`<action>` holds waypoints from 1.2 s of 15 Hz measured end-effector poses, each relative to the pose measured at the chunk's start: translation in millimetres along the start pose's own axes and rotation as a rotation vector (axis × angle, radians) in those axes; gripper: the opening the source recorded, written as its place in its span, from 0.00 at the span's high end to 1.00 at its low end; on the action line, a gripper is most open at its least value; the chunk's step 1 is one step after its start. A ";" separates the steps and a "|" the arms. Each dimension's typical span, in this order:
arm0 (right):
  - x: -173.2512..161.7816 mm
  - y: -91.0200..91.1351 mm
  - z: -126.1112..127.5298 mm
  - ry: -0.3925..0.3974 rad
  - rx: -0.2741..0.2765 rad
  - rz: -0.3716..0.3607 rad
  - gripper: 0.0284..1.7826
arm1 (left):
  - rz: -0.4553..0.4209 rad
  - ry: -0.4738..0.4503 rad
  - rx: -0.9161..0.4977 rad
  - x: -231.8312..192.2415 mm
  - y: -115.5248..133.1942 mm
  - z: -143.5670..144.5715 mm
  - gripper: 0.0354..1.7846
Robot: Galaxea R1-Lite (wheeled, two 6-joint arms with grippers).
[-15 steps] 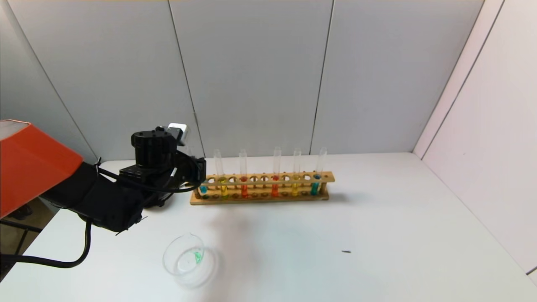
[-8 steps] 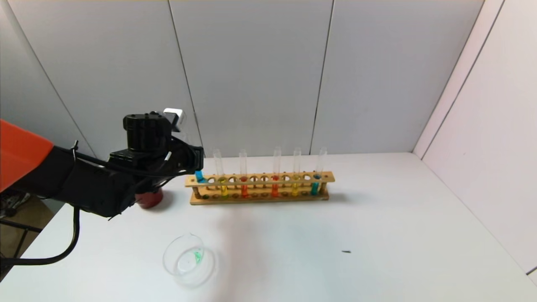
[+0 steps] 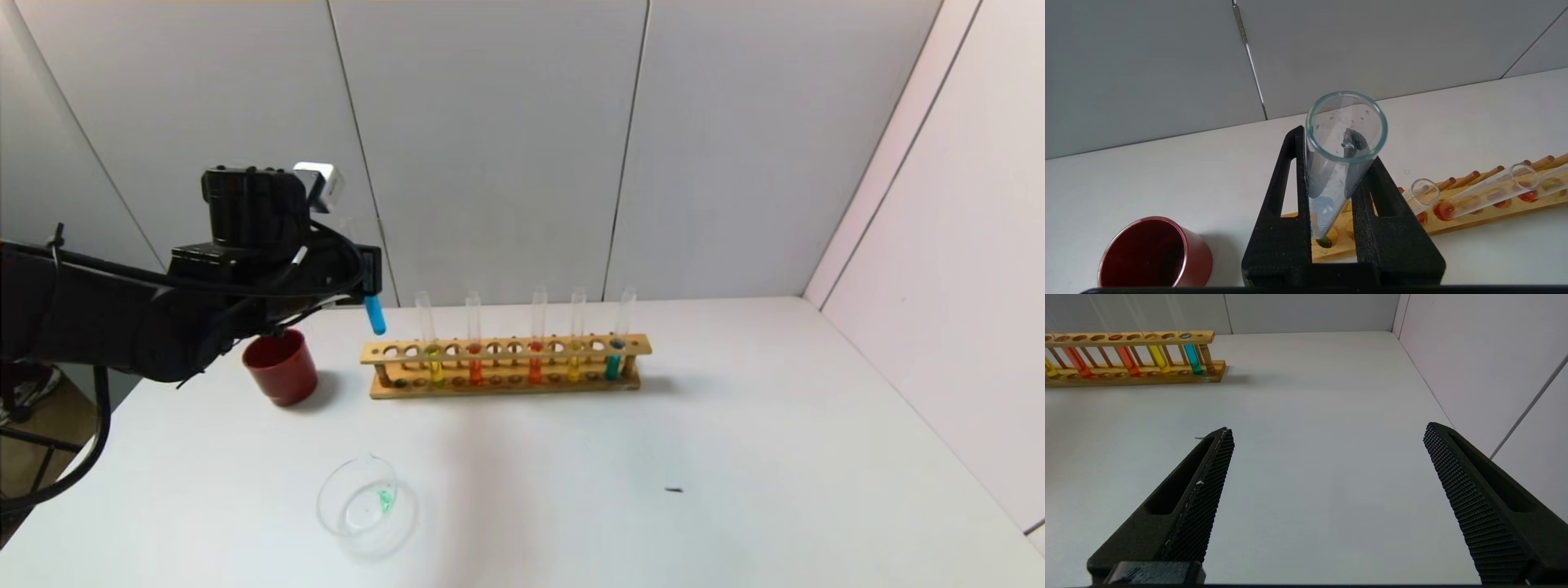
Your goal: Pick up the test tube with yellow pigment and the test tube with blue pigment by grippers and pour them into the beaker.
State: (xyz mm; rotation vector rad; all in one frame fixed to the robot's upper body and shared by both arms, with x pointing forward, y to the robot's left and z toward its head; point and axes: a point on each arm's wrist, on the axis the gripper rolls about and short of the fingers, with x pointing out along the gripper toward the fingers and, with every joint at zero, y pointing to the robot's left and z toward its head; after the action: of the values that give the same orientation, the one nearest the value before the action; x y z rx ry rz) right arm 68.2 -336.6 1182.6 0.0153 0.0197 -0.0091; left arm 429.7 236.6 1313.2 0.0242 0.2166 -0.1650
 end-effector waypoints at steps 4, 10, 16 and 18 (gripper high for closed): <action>0.0 0.0 0.0 0.000 0.000 0.000 0.05 | 0.019 0.030 0.004 -21.9 2.7 15.0 0.83; 0.0 0.0 0.0 0.000 0.000 0.000 0.05 | 0.044 0.102 0.014 -86.2 11.0 12.7 0.83; 0.0 0.0 0.0 0.000 0.000 0.000 0.05 | 0.059 0.209 0.059 -148.2 20.1 -30.1 0.83; 0.0 0.0 0.0 0.000 0.000 0.000 0.05 | 0.059 0.244 0.078 -161.0 21.9 -46.5 0.83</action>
State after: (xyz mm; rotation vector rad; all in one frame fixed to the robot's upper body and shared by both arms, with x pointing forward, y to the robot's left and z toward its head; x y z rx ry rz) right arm 68.2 -336.6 1182.6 0.0153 0.0197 -0.0095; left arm 268.4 286.0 1302.7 0.1282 0.4523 -0.1110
